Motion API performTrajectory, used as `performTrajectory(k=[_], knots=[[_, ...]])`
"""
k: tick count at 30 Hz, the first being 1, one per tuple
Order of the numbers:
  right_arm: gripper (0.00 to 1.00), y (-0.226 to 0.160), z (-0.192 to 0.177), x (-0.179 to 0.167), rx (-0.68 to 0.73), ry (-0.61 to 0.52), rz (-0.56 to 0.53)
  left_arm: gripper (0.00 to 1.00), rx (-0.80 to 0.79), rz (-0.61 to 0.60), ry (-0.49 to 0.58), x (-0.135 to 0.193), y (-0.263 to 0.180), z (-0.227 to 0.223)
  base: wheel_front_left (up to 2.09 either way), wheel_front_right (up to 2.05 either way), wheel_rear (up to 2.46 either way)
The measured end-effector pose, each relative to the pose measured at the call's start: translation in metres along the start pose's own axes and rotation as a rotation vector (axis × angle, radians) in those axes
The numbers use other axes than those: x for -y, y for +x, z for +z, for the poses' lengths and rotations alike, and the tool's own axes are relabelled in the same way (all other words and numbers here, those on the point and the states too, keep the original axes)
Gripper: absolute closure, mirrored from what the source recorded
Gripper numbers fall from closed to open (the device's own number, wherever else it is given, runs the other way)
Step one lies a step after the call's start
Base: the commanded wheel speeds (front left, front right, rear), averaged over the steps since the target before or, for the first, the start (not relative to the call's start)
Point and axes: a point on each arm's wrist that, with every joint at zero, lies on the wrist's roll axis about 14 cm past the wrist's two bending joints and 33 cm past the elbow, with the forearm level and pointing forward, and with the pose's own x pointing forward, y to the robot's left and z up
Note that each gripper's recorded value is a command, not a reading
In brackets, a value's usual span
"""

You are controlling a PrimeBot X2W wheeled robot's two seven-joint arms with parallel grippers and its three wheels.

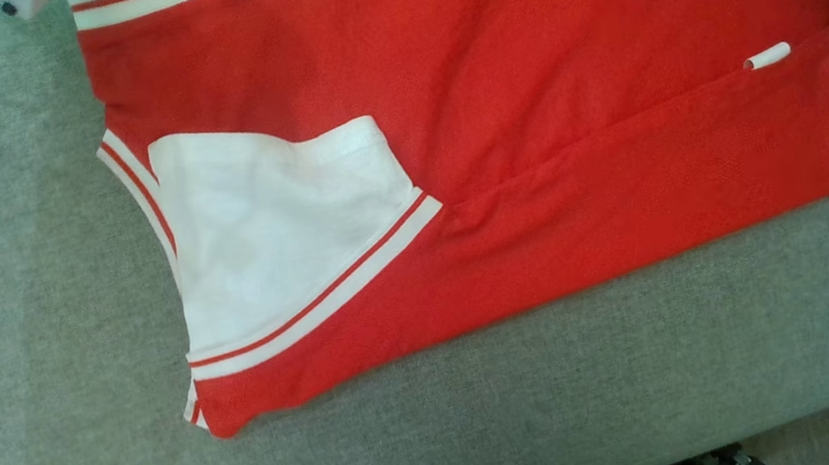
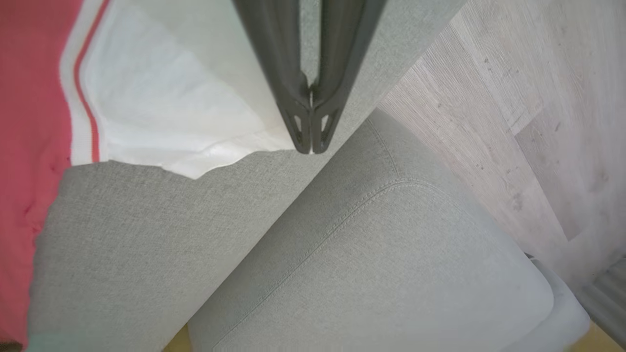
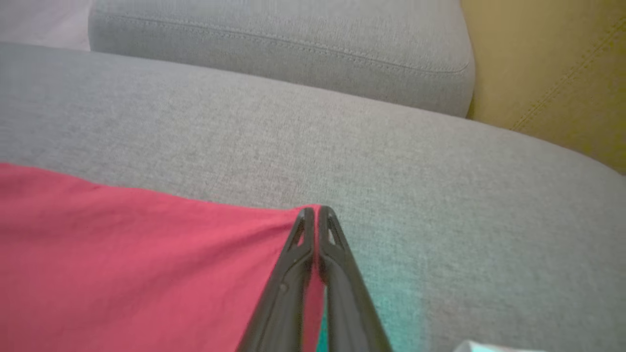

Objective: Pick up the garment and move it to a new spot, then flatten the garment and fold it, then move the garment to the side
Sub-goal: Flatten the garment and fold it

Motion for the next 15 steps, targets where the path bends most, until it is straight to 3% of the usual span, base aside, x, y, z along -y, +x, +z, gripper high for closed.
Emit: performTrajectory(k=[9, 15], knots=[[1.0, -0.003, 0.052, 0.013, 0.192, 0.038, -0.034, 1.0, 0.145, 0.08, 0.056, -0.024, -0.012, 0.026, 0.0, 0.0, 0.0], [1.0, -0.015, 0.061, 0.016, 0.24, 0.076, -0.037, 1.0, 0.207, 0.082, 0.071, -0.021, -0.029, 0.043, 0.0, 0.0, 0.0]])
